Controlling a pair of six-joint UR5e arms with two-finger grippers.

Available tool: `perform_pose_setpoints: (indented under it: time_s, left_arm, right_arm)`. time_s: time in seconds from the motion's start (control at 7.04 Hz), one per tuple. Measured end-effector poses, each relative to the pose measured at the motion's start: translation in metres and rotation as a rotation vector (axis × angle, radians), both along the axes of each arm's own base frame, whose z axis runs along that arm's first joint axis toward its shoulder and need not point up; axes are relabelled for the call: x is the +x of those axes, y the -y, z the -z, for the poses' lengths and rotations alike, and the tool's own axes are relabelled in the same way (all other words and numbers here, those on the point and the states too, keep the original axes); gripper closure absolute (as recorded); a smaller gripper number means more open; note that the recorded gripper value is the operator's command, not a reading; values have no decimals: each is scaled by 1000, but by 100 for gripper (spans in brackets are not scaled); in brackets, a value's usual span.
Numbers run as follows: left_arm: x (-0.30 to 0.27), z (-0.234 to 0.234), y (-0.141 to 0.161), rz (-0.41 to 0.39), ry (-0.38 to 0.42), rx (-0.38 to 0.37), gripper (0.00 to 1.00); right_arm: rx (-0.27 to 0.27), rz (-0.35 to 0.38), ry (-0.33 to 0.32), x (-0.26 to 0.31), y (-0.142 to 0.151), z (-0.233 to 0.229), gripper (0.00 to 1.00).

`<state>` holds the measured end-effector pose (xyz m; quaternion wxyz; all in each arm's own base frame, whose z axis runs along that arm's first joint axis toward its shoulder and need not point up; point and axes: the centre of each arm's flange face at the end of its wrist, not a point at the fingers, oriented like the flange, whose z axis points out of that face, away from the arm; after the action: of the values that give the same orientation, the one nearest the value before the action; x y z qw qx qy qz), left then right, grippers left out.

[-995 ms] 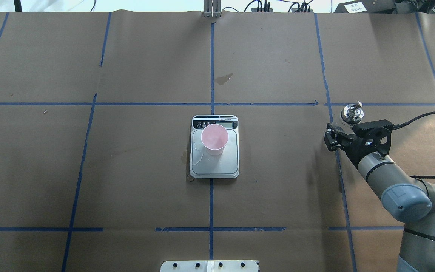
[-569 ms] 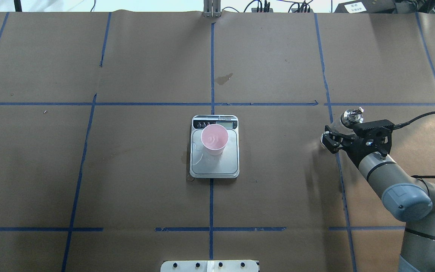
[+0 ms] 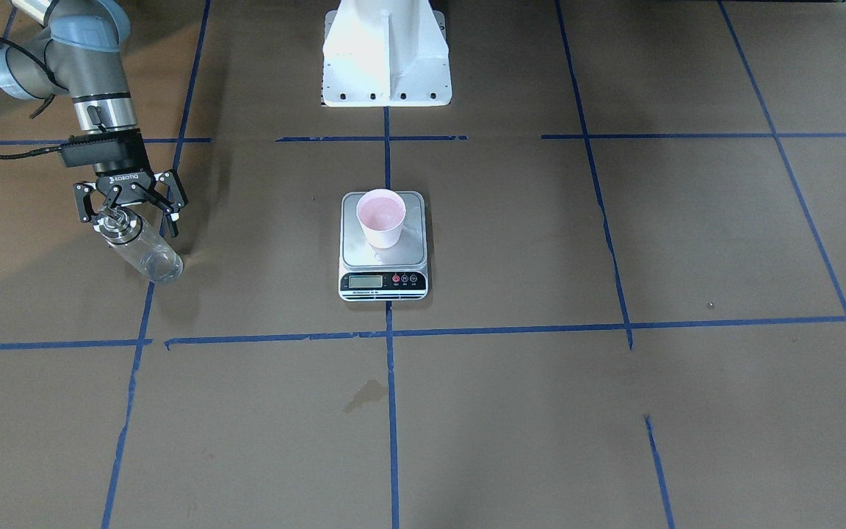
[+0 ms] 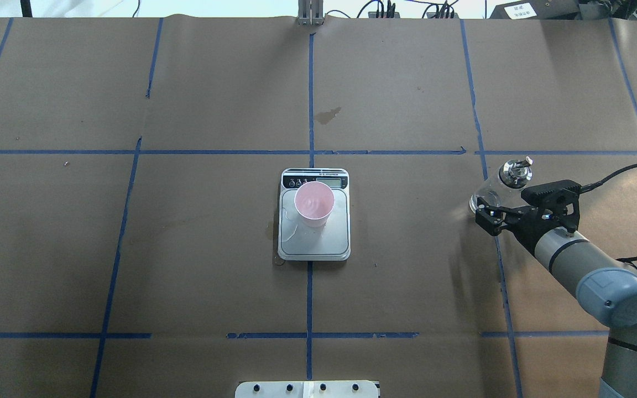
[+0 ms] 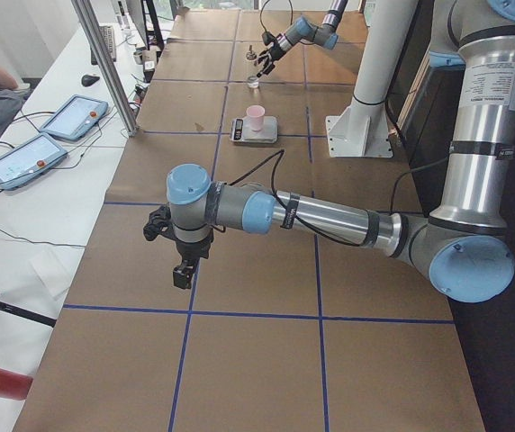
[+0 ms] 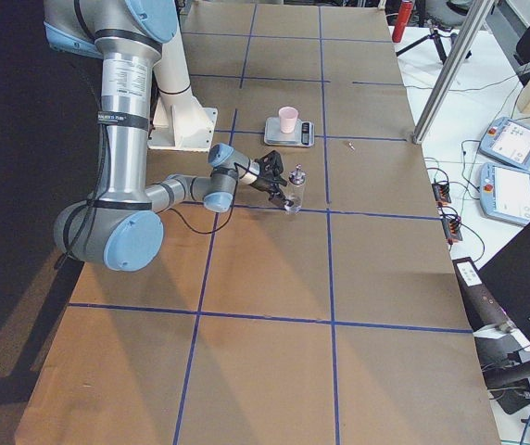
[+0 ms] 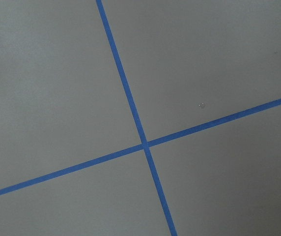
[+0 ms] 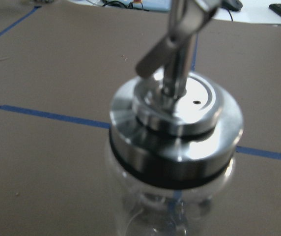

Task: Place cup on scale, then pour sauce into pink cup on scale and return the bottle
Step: 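Carry the bottle back and lower it onto the table with the right gripper, then open the right gripper and withdraw it from the bottle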

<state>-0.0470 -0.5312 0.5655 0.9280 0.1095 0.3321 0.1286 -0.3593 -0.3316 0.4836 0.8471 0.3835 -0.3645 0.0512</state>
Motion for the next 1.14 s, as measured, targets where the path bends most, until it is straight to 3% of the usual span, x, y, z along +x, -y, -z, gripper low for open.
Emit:
perform_pose_setpoints:
  time_s: [0.28,0.57,0.85,0.99,1.14]
  left_arm:
    - [-1,-1,-1,1,-1,-2,0]
    - [-1,-1,-1,2,-1,-2,0]
    - [-2,0,0,4,-1,1,0]
    - [-2,2,0,4,-1,3,0]
    - [-2,5,1,5,-1,11,0]
  right_arm:
    - [-132,130,-55,9,-16,36,0]
    - [-355,238,-150,34,-20,83,0]
    - [-585,301,-156,73,8,121,0]
    - [-637,345,-169,101,26,134,0]
    - [-640,403,-194,133,44,138,0]
